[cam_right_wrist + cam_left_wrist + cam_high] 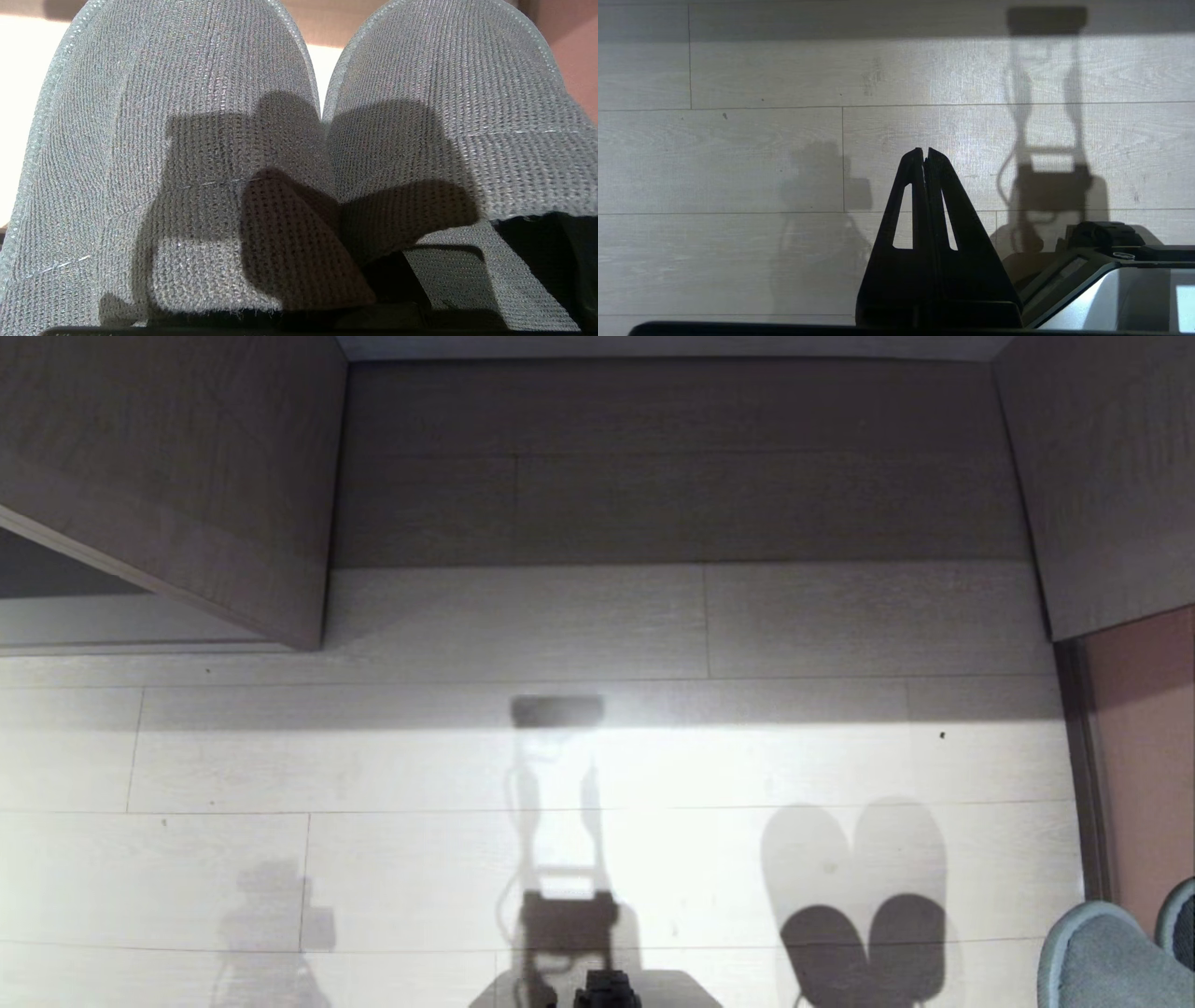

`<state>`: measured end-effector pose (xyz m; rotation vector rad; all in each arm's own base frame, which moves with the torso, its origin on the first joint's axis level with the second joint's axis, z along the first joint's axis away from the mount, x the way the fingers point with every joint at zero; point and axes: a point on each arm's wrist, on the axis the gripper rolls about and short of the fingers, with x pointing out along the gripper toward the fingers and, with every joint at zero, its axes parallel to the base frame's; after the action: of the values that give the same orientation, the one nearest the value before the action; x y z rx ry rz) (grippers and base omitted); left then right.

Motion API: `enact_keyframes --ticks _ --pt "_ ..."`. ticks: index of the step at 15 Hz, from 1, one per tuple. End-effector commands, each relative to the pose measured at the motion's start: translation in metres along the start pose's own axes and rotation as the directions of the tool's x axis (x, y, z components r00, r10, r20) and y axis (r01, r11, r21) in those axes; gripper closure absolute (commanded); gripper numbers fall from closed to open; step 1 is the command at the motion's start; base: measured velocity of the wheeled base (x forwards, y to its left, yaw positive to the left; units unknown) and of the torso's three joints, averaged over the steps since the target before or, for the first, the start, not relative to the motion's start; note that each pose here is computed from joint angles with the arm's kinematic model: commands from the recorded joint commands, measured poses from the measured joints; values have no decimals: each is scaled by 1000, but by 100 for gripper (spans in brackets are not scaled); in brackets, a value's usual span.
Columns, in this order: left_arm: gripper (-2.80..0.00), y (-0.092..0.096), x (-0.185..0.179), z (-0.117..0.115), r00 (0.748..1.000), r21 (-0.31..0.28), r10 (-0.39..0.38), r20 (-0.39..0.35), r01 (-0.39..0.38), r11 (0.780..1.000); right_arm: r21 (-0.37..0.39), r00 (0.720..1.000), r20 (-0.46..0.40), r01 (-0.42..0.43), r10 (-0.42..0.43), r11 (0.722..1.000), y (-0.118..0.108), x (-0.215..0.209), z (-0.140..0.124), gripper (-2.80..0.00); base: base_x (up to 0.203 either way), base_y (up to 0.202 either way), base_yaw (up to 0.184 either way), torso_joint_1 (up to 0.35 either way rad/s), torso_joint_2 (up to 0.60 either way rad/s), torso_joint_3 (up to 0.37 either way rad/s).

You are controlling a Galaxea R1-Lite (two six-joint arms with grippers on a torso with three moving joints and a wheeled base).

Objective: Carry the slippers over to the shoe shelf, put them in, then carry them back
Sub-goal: Place the slippers on the floor

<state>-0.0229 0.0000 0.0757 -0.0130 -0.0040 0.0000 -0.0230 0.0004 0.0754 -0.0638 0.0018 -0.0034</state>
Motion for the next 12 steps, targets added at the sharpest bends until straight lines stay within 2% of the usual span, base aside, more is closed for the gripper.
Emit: enact_keyframes --ticks 1,12 --pt "0 0 0 0 1000 -1 0 -1 0 1000 -1 1000 -1 0 0 1000 0 0 0 0 0 0 0 0 2 -203" --pt "0 0 0 0 1000 -1 0 -1 0 1000 -2 1000 -3 -1 1 1000 0 0 0 0 0 0 0 3 2 -196"
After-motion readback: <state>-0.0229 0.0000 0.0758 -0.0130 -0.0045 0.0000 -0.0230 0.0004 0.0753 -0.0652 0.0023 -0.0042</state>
